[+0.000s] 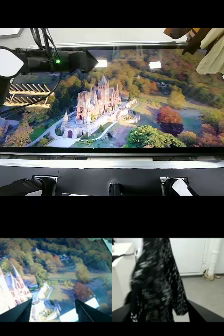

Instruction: Fold the clothes and pants, and hang the long-sleeved shirts on hangers.

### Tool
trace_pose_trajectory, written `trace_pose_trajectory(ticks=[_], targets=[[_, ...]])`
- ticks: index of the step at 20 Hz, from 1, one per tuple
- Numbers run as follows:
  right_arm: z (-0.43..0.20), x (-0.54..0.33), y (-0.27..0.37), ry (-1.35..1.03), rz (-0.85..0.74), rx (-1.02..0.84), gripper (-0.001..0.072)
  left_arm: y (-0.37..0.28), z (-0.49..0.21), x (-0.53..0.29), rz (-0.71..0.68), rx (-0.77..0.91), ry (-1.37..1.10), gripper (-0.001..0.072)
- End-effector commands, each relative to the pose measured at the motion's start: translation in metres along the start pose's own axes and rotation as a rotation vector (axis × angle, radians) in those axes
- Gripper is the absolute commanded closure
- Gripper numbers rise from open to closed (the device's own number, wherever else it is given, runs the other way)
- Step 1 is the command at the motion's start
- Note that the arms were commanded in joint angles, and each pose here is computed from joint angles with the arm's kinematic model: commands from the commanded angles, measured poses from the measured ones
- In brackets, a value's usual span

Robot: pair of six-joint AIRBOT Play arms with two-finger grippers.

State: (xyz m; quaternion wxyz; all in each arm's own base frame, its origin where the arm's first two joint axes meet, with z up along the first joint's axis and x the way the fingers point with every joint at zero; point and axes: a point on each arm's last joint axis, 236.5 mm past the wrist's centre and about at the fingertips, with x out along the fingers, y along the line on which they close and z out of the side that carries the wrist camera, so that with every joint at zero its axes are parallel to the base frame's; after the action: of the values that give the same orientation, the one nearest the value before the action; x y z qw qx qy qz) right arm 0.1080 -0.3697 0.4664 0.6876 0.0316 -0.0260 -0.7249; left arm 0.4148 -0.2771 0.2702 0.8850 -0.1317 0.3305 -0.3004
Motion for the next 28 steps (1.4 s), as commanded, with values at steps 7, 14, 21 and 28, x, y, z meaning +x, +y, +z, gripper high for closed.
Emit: trace_pose_trajectory(ticks=[7, 14, 21, 28], targets=[[0.133, -0.16, 0.045, -0.259, 0.738, 0.525, 0.0101, 0.061, 0.045, -0.073, 0.256, -0.016, -0.183, 0.0109], [-0.028, -0.263, 0.248, 0.294, 1.496, 0.094, 0.0279, 0.086, 0.025, -0.083, 0.332, -0.037, -0.107, 0.0641], [-0.264, -0.397, 0.303, 0.588, 1.675, -0.825, 0.0677, 0.122, -0.029, -0.053, 0.402, 0.094, 0.07, 0.0687], [-0.353, -0.427, 0.273, 0.706, 1.69, -1.074, 0.0675, 0.166, -0.049, -0.051, 0.541, 0.182, 0.098, 0.0684]])
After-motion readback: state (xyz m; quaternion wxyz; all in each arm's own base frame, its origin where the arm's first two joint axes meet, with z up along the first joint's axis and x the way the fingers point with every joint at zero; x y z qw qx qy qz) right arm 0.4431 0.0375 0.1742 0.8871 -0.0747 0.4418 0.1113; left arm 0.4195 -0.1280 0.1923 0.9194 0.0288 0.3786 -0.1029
